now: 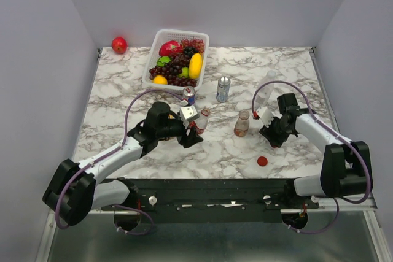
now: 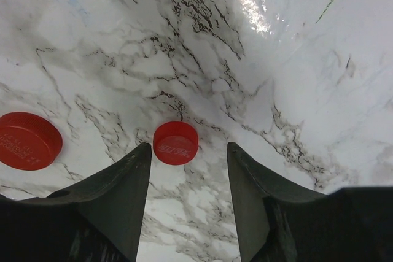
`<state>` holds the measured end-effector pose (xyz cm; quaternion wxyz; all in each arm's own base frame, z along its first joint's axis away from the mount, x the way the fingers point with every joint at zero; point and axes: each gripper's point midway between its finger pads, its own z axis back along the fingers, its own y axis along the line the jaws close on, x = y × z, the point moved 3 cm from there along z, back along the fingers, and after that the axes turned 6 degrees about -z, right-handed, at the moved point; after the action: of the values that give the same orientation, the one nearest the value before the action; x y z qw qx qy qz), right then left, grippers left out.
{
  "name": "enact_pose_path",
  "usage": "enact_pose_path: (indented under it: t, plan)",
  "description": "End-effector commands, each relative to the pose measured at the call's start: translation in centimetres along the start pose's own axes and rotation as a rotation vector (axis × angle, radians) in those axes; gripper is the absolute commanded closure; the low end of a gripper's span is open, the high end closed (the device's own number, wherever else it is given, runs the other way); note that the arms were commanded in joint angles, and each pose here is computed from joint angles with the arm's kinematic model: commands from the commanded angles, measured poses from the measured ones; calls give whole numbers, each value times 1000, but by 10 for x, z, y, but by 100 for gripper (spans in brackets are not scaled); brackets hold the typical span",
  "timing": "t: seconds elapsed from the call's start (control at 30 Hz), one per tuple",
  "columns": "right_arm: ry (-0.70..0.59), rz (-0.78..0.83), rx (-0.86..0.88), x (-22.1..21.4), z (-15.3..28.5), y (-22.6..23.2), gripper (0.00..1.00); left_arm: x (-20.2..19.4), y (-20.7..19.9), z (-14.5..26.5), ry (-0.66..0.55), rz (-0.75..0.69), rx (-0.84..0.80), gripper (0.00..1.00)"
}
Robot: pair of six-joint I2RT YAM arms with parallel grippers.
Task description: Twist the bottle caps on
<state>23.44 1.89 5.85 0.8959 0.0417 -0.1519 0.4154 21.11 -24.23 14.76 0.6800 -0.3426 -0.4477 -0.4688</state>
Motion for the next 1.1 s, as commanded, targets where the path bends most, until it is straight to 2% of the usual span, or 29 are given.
enact_pose_path:
  t: [0.0, 0.53, 0.87, 0.93, 1.07]
  plan:
    - [21, 3, -10, -6, -7, -3, 42, 15, 6, -2, -31, -24, 8, 100]
    - [42, 5, 18, -8, -14, -1, 51, 13, 7, -2, -27, -26, 14, 100]
    - [108, -7, 58, -22, -21, 6, 52, 11, 7, -3, -24, -21, 15, 100]
    - [141, -33, 80, -26, -24, 8, 57, 11, 7, -3, -23, -20, 14, 100]
    - [91, -41, 79, -18, -22, 5, 60, 12, 7, -3, -21, -21, 12, 100]
